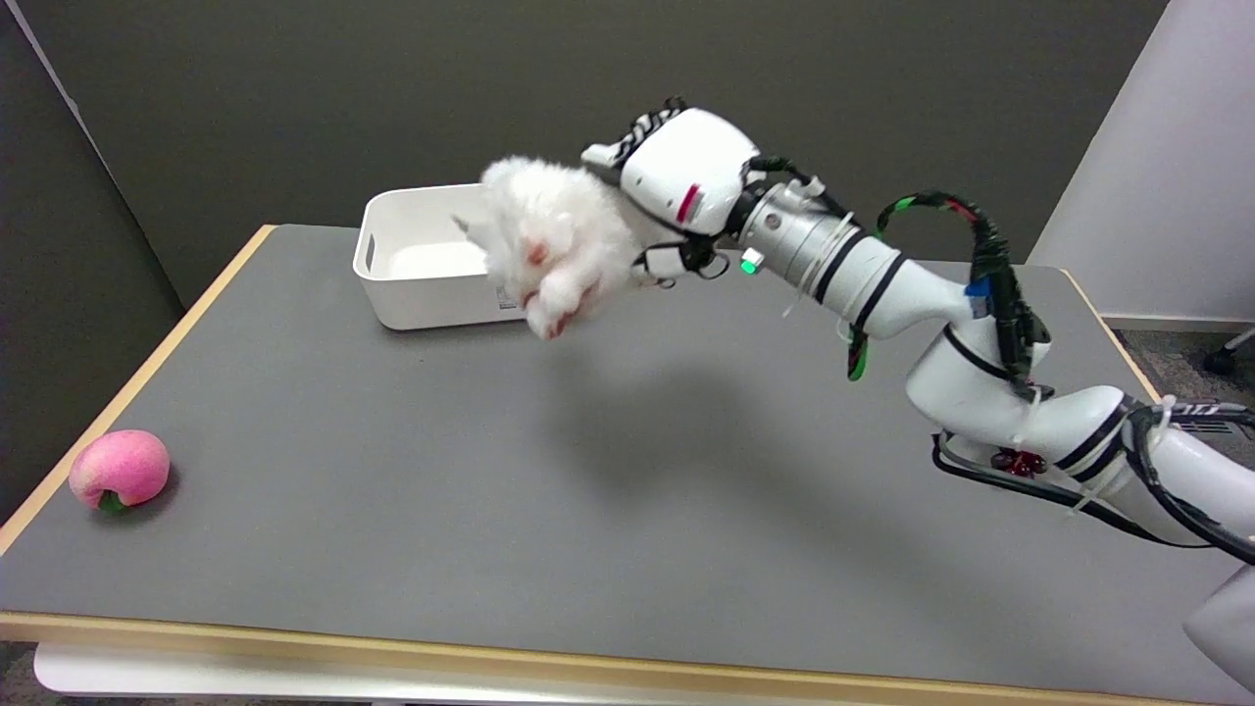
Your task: Place the plush toy into the white box.
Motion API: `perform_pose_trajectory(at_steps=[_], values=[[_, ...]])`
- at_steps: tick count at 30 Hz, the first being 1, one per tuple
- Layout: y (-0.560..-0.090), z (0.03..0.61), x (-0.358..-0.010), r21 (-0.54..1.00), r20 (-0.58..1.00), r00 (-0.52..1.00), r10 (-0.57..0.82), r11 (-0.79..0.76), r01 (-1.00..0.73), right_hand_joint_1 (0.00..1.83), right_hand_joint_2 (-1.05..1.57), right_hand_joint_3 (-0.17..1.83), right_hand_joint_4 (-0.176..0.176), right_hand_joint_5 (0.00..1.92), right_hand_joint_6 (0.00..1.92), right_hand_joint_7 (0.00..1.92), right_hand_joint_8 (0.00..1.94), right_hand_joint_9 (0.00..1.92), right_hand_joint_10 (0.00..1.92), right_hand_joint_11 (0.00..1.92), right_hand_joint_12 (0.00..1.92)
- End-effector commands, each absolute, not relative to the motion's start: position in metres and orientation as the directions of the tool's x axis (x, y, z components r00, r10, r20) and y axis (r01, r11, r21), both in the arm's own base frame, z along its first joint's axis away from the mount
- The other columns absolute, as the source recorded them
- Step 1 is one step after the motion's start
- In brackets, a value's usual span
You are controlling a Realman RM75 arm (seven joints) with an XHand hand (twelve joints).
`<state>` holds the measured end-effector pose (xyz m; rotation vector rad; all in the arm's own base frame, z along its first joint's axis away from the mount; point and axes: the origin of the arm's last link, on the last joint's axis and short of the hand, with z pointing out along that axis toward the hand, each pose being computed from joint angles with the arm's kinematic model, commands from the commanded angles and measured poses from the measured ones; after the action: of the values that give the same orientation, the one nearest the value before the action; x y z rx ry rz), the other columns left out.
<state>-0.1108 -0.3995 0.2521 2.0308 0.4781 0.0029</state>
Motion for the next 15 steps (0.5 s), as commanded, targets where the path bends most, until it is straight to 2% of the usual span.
perform_pose_trajectory(at_steps=[1,9,15], values=[[-0.460,0.289,-0.123,0.959,-0.069,0.982,0.175,-0.259,0.114,1.20,1.15,0.22,-0.175,0.56,1.50,0.89,1.34,0.81,1.26,0.68,1.55],[-0.511,0.264,-0.154,0.958,0.127,0.991,0.038,-0.262,-0.113,1.21,1.15,0.22,-0.176,0.56,1.49,0.89,1.34,0.79,1.28,0.65,1.58],[-0.533,0.226,-0.166,0.942,0.138,0.990,-0.016,-0.305,-0.137,1.20,1.17,0.19,-0.176,0.55,1.50,0.88,1.35,0.79,1.28,0.65,1.58]])
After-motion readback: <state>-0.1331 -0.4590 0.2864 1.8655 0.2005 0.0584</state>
